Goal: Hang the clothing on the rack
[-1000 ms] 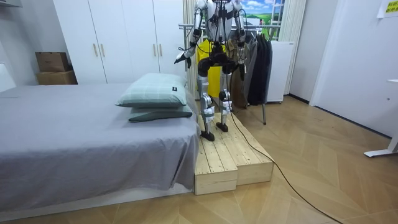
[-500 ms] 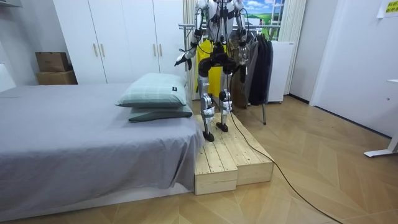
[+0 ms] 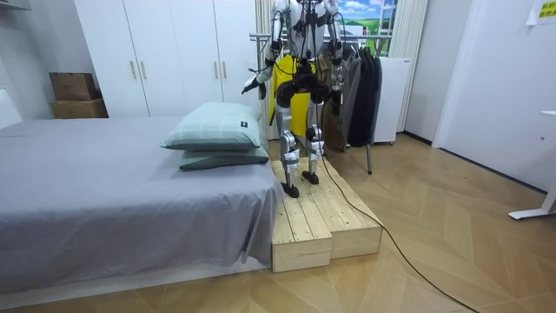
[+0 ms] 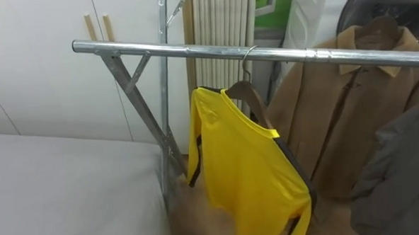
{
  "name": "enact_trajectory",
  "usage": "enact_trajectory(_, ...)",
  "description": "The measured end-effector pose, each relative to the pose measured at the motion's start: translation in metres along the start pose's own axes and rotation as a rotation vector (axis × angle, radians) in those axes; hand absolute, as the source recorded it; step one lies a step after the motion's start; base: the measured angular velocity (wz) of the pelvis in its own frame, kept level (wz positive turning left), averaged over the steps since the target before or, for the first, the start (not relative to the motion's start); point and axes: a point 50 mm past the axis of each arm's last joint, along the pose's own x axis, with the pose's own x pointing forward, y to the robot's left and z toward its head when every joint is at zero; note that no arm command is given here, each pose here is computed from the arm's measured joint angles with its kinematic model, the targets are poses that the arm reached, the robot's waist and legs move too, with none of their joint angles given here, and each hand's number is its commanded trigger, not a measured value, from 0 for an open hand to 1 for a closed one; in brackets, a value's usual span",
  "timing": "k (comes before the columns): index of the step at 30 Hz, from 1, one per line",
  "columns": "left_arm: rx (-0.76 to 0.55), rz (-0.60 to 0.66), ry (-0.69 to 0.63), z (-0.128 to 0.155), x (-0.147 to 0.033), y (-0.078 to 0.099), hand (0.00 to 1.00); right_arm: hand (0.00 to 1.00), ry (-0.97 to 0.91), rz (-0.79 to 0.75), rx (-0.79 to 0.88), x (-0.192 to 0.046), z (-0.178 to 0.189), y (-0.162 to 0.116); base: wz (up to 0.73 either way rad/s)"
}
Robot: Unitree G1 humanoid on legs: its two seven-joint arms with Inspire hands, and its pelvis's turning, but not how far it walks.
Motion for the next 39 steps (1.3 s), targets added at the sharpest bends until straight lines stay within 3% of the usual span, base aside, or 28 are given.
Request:
enact_trajectory(16, 0.031, -0.06, 0.008, 0.0, -0.006, -0.011, 0.0, 0.0, 0.013, -0.014, 0.003, 0.001, 0.0, -0.001, 0.09)
enact_trajectory(23, 0.049, -0.105, 0.036, -0.005, -0.018, -0.024, 0.0, 0.0, 0.018, -0.053, 0.021, 0.001, 0.001, -0.005, 0.22)
enact_trajectory(30, 0.055, -0.108, 0.066, -0.01, -0.023, -0.026, 0.0, 0.0, 0.027, -0.092, -0.093, 0.001, 0.0, -0.011, 1.05)
enact_trajectory(36, 0.112, -0.102, 0.043, -0.013, -0.022, -0.021, 0.0, 0.0, 0.05, -0.14, -0.191, 0.002, 0.004, -0.022, 1.96)
enact_trajectory(39, 0.118, -0.073, 0.051, -0.016, -0.019, -0.013, 0.0, 0.0, -0.02, -0.153, -0.193, 0.008, 0.034, -0.022, 0.77)
